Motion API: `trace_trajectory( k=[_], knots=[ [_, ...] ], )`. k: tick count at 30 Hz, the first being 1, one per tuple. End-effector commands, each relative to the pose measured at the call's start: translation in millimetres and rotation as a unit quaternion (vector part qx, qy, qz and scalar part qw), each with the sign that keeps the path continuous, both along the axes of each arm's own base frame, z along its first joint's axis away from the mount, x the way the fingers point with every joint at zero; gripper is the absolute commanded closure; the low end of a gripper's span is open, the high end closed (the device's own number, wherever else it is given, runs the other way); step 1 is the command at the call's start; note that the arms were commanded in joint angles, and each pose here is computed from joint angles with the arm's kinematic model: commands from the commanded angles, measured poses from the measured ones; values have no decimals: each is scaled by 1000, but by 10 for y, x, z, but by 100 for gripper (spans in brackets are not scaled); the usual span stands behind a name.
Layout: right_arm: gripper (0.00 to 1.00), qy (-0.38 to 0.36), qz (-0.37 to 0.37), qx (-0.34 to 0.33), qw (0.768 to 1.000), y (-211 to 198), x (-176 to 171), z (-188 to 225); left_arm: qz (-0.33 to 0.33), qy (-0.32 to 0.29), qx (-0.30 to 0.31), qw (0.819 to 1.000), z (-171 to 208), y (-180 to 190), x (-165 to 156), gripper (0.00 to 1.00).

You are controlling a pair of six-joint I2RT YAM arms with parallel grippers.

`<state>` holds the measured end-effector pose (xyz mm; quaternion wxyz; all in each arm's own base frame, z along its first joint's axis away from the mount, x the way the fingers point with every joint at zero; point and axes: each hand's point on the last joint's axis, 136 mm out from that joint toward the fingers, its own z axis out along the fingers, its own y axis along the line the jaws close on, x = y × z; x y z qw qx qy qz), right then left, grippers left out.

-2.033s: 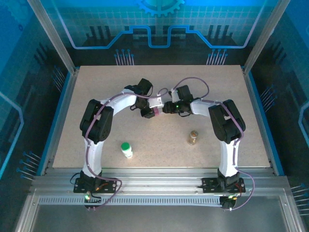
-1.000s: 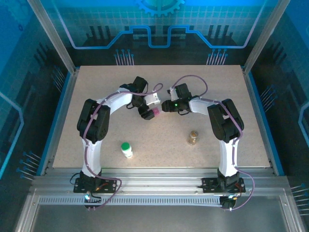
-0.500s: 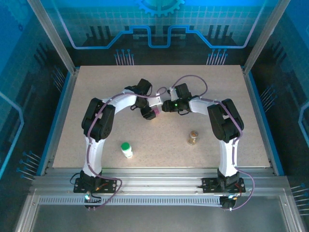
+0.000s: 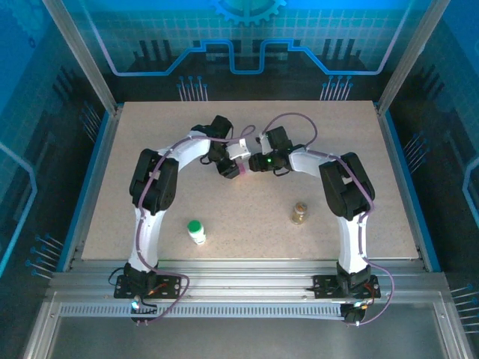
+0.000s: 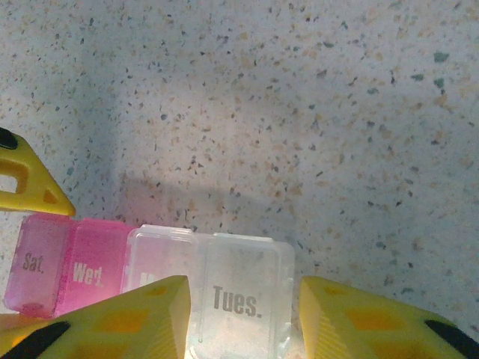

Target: Sort the pills into containers

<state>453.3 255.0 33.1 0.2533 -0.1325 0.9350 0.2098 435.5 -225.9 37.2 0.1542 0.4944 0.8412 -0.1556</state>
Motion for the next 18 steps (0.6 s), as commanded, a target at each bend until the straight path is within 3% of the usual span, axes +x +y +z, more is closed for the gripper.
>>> trace_trajectory(
  k=[1, 8, 13, 14, 16, 18],
  knots=[
    [57, 79, -9, -110, 991, -327, -325, -625, 33, 80, -28, 996, 46, 50, -150, 55],
    [57, 75, -3, -144, 987, -339, -332, -659, 66, 143, -53, 986, 69, 64, -196, 56],
    [57, 76, -6, -157, 985, -379, -329, -674, 78, 154, -58, 983, 74, 90, -183, 55],
    [57, 76, -5, -155, 985, -370, -330, -675, 81, 152, -60, 983, 91, 97, -167, 54],
    [57, 77, -2, -149, 986, -346, -334, -671, 82, 143, -52, 985, 91, 121, -146, 43],
    [57, 76, -2, -146, 986, -339, -325, -665, 84, 126, -52, 987, 103, 141, -122, 43]
  ],
)
